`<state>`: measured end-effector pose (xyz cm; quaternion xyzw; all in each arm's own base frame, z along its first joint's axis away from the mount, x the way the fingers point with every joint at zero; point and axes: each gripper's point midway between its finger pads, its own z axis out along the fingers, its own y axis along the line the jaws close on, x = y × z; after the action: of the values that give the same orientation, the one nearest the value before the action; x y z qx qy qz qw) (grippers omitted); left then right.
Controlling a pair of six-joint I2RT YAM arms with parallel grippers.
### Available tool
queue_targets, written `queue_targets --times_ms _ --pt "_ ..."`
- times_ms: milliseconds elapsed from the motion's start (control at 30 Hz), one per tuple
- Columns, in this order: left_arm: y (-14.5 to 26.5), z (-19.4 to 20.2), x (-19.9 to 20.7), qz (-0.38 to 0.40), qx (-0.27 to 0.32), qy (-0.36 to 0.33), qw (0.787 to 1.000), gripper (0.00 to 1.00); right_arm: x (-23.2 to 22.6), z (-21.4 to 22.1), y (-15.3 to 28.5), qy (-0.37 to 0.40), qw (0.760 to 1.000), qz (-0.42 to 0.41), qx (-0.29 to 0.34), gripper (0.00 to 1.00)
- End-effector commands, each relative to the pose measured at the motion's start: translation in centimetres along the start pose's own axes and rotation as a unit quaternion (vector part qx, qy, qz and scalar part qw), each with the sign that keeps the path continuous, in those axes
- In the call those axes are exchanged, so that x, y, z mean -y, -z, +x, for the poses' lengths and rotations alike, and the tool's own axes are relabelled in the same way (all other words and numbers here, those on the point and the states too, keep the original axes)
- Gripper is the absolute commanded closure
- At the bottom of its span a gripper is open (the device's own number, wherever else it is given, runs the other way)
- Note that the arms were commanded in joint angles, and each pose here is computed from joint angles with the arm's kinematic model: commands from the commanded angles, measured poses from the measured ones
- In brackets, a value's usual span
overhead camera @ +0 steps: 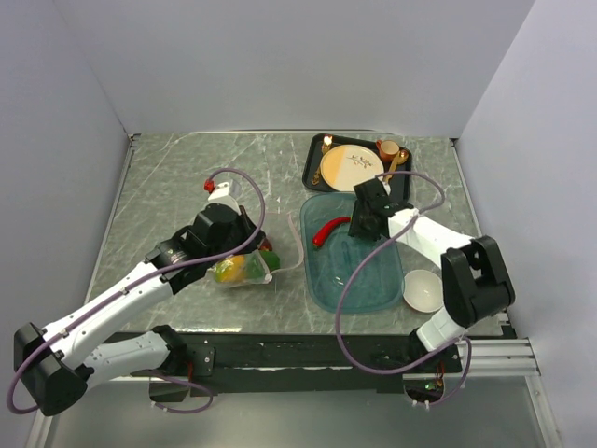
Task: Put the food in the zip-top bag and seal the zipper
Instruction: Pick up the fake fruit from the bin.
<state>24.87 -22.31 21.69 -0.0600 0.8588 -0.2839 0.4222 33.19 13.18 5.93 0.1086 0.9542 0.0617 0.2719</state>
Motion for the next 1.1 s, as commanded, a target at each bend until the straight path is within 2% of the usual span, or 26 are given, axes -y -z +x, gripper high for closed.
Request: queue_targets --times_ms 0,33,100,133,233,633,1067 --pt "-0.3 -0.2 0.7 0.014 0.004 0.005 1.000 0.99 0.3 -1.2 2.4 -0.012 0.999 -0.012 0.038 0.45" --pt "-0.3 -0.2 0.8 0.015 0.004 0.005 1.000 0.99 0.3 -1.6 3.0 -0.014 0.999 -0.012 0.048 0.29" --pt "-0.4 -0.2 0.8 0.016 0.003 0.005 1.000 0.99 0.5 -2.6 3.7 -0.014 0.998 -0.006 0.065 0.20" --pt "-0.4 -0.2 0.8 0.015 0.002 0.004 1.000 0.99 0.9 -3.0 3.9 -0.013 0.997 0.008 0.074 0.11" --pt "-0.5 -0.2 0.7 0.012 0.002 0.002 1.000 0.99 1.3 -4.5 4.1 -0.011 0.995 0.034 0.089 0.01" --pt "-0.1 -0.6 0.6 0.005 0.007 -0.001 1.000 0.99 0.9 -5.8 0.1 0.007 0.995 0.076 0.064 0.00" --pt "-0.3 -0.7 0.7 0.002 0.005 -0.006 1.000 0.99 0.9 -6.6 -1.5 0.018 0.993 0.093 0.069 0.00"
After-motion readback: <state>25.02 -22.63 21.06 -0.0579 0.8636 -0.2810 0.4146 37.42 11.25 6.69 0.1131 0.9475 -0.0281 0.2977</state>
